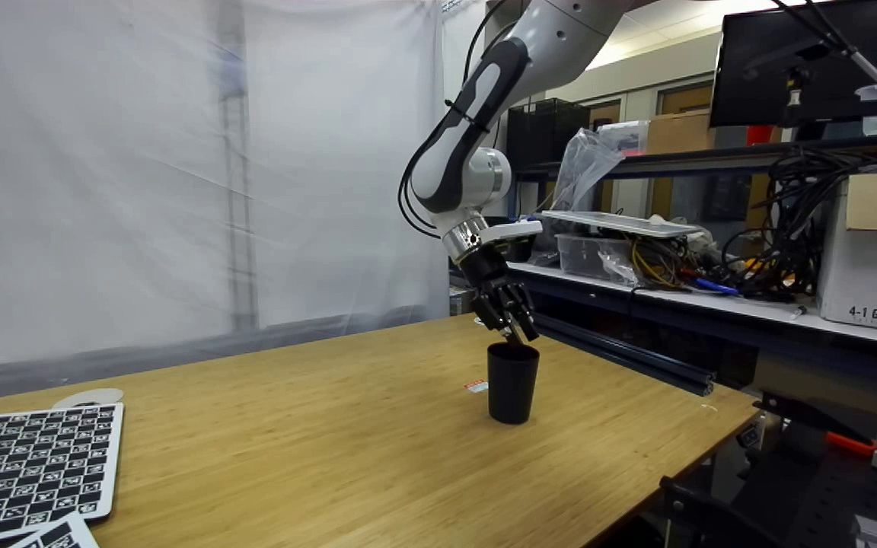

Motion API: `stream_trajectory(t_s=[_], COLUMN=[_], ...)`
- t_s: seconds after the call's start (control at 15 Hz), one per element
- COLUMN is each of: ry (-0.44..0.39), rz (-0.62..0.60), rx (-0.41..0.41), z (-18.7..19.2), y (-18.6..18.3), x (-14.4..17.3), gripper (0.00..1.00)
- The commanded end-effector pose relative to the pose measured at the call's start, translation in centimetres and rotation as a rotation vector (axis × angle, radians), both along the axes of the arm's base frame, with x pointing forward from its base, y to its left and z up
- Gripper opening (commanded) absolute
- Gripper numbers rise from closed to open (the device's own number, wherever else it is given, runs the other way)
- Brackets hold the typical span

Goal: Take the marker out of the cup and put it on the table

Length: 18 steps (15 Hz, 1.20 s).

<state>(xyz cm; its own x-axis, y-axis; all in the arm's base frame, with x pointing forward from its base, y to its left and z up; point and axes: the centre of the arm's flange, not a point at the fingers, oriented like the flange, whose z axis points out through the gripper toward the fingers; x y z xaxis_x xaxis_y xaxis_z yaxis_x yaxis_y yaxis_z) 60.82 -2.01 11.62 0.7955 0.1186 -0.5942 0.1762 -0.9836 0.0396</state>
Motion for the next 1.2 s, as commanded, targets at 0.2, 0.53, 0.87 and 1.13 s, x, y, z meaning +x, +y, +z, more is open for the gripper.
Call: stream_trajectory(t_s=[0.2,0.53,0.87,1.13], ry=[0.034,0.048,0.074,0.097], rz=[0.029,0.039,0.052,0.061], rx=[0.000,-0.001,-0.008,-0.013], z=[-0.1,-0.5,-1.8,-2.5], y=[-0.3,-0.1,-0.2,-0.1], x=[0.6,0.5,0.5,0.4], gripper=[0.42,0.51,0.47,0.33])
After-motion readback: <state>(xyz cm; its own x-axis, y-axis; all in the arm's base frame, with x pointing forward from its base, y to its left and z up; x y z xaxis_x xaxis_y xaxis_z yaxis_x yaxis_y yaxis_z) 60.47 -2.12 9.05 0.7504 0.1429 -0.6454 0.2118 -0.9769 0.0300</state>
